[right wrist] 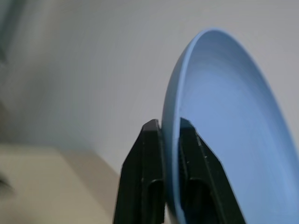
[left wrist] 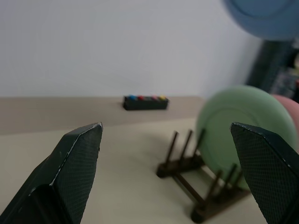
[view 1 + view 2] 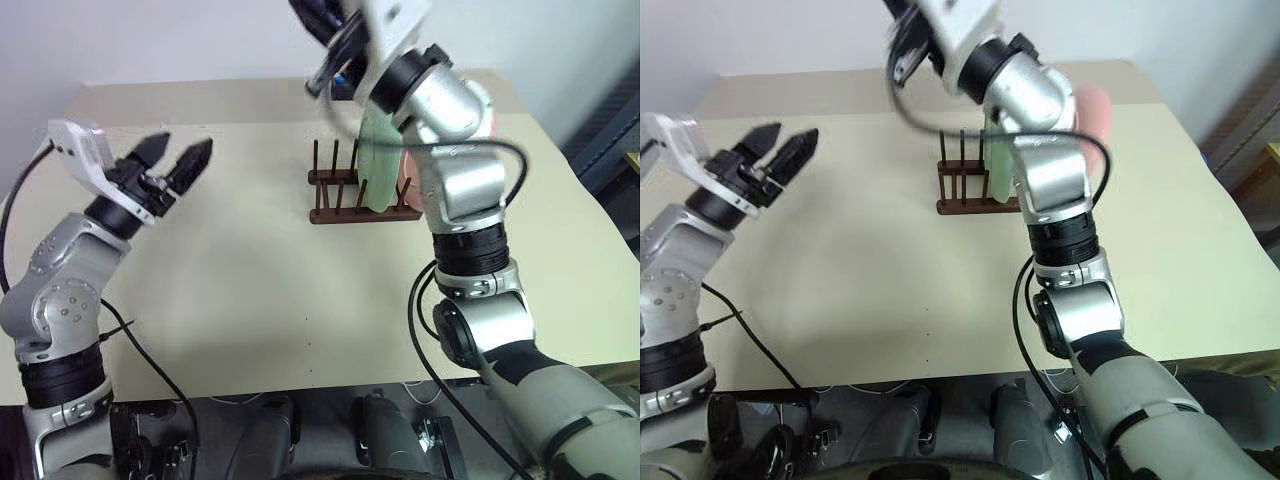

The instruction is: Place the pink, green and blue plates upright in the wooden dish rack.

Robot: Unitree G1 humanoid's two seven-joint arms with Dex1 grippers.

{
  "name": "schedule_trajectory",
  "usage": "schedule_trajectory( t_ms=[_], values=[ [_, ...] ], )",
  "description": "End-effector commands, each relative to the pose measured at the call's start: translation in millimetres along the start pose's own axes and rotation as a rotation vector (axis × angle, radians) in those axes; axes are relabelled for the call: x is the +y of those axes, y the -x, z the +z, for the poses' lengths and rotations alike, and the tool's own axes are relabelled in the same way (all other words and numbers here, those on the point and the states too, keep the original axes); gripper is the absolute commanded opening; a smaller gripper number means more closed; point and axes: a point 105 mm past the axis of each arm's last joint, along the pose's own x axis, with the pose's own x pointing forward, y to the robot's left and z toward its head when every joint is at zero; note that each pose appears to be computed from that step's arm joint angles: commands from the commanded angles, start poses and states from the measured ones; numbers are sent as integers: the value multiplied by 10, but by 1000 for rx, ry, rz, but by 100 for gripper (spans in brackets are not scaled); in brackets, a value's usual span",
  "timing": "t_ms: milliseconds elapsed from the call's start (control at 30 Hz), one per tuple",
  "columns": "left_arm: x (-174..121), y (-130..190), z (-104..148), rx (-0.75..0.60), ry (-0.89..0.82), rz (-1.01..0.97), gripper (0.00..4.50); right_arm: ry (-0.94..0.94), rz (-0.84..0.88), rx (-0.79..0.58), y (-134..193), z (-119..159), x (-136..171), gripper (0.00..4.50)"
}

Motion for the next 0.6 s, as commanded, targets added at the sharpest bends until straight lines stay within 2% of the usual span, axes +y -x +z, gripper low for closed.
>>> schedule_trajectory(
  t_ms=[33, 200, 300, 367, 600],
  values=[
    [-93, 26, 180, -35, -133, -66, 447, -322, 63, -133, 24, 383, -24, 0],
    [-205, 108, 152, 4, -275, -169, 447, -725, 34, -29, 138, 84, -125, 0],
    [-260, 194, 56, 56, -275, -242, 447, -831, 24, 21, 190, -53, -98, 0],
    [-285, 254, 4, 84, -257, -282, 447, -859, -17, 63, 235, -176, -87, 0],
    [-288, 371, -6, 103, -416, -321, 447, -889, -173, 174, 309, -512, -115, 0]
  ],
)
